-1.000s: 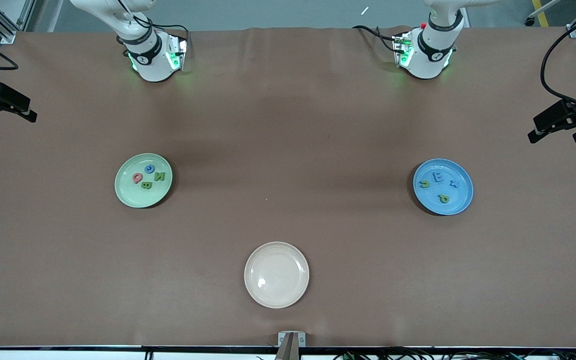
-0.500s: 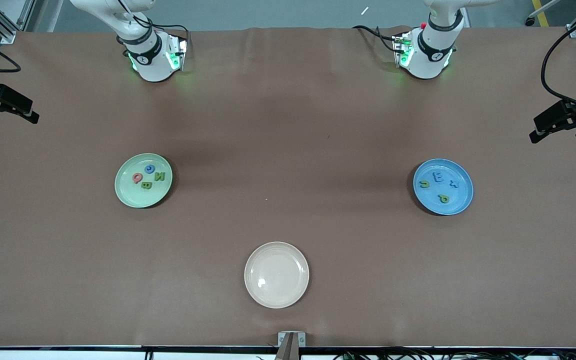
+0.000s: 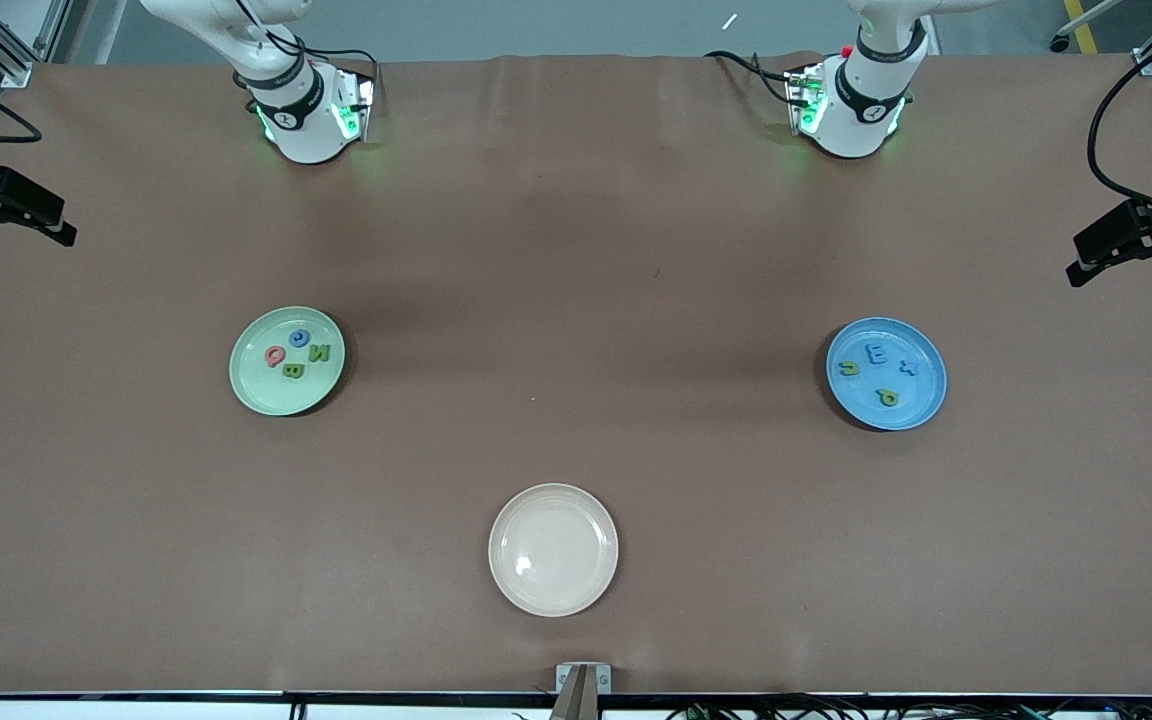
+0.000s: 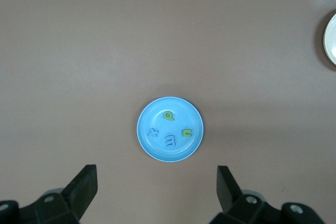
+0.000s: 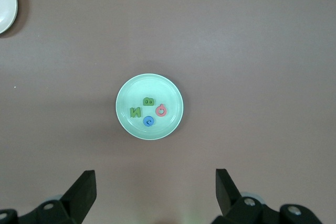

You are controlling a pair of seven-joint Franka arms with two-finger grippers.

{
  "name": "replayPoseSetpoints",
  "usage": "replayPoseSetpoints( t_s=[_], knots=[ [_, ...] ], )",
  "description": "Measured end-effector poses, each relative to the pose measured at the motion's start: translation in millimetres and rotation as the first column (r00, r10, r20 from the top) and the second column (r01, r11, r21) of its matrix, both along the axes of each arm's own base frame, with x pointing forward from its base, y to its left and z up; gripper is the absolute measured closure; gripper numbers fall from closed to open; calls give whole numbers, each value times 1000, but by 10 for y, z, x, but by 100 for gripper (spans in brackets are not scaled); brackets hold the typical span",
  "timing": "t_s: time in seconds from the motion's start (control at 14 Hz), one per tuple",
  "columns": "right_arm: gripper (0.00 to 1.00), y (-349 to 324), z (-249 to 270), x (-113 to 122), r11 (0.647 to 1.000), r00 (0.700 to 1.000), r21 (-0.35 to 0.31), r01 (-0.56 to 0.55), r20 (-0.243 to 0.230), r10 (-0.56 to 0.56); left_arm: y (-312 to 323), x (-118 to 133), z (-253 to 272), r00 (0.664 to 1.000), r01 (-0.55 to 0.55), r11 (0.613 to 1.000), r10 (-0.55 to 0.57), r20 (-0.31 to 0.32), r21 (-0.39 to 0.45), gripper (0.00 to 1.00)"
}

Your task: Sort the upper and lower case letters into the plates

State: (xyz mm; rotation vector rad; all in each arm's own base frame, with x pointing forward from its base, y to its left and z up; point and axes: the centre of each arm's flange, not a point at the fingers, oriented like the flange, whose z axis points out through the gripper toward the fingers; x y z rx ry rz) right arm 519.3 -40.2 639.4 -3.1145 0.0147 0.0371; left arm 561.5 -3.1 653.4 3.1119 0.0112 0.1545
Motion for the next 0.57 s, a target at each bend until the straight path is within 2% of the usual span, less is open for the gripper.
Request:
replayPoseSetpoints(
  t_s=[0.57],
  knots=[
    [0,-60,-9,-5,1000,1000,0,11,-2,-11,-31,-1,41,1000,6,1000,-6,9,0,0]
  ],
)
